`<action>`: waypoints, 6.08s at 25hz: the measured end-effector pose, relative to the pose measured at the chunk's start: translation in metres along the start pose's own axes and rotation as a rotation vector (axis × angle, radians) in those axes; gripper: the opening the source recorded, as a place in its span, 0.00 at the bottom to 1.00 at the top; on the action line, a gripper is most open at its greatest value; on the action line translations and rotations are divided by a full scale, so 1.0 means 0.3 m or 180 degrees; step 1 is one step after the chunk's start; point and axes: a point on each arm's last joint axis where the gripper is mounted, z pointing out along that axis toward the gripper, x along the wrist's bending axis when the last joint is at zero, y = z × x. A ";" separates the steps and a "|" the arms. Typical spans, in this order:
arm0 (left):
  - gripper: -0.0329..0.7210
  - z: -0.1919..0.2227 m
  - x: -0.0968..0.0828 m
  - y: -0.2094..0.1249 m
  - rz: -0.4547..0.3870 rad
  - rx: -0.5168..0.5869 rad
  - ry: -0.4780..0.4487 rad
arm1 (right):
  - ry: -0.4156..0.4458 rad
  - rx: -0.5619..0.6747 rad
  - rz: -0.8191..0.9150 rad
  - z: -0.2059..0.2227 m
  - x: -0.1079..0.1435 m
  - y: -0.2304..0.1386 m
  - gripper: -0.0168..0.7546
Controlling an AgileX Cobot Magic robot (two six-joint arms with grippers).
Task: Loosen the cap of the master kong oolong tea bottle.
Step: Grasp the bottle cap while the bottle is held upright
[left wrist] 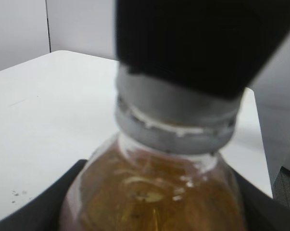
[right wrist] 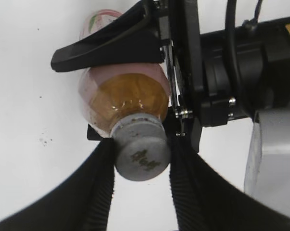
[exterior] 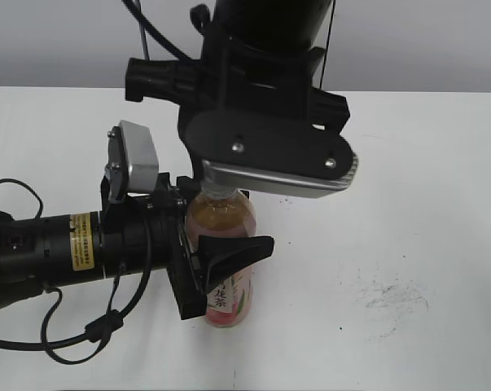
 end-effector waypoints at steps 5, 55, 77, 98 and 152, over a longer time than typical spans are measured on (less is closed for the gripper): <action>0.63 0.000 0.000 0.000 -0.0003 -0.0002 -0.0002 | -0.0019 -0.0037 0.1155 0.000 -0.002 0.003 0.46; 0.63 0.000 -0.001 0.000 0.0004 0.0003 -0.0006 | 0.0059 0.0055 0.3788 0.004 0.005 0.000 0.37; 0.63 0.001 -0.001 0.000 -0.0010 0.0001 -0.0004 | 0.0106 0.0095 0.1834 0.004 -0.008 0.011 0.69; 0.63 0.001 0.000 0.000 -0.0013 -0.0002 0.0004 | -0.0114 0.0378 0.8269 0.004 0.003 0.003 0.66; 0.63 0.001 -0.001 0.000 -0.0013 0.0000 -0.0003 | 0.0052 0.0176 0.4833 -0.001 -0.008 0.011 0.76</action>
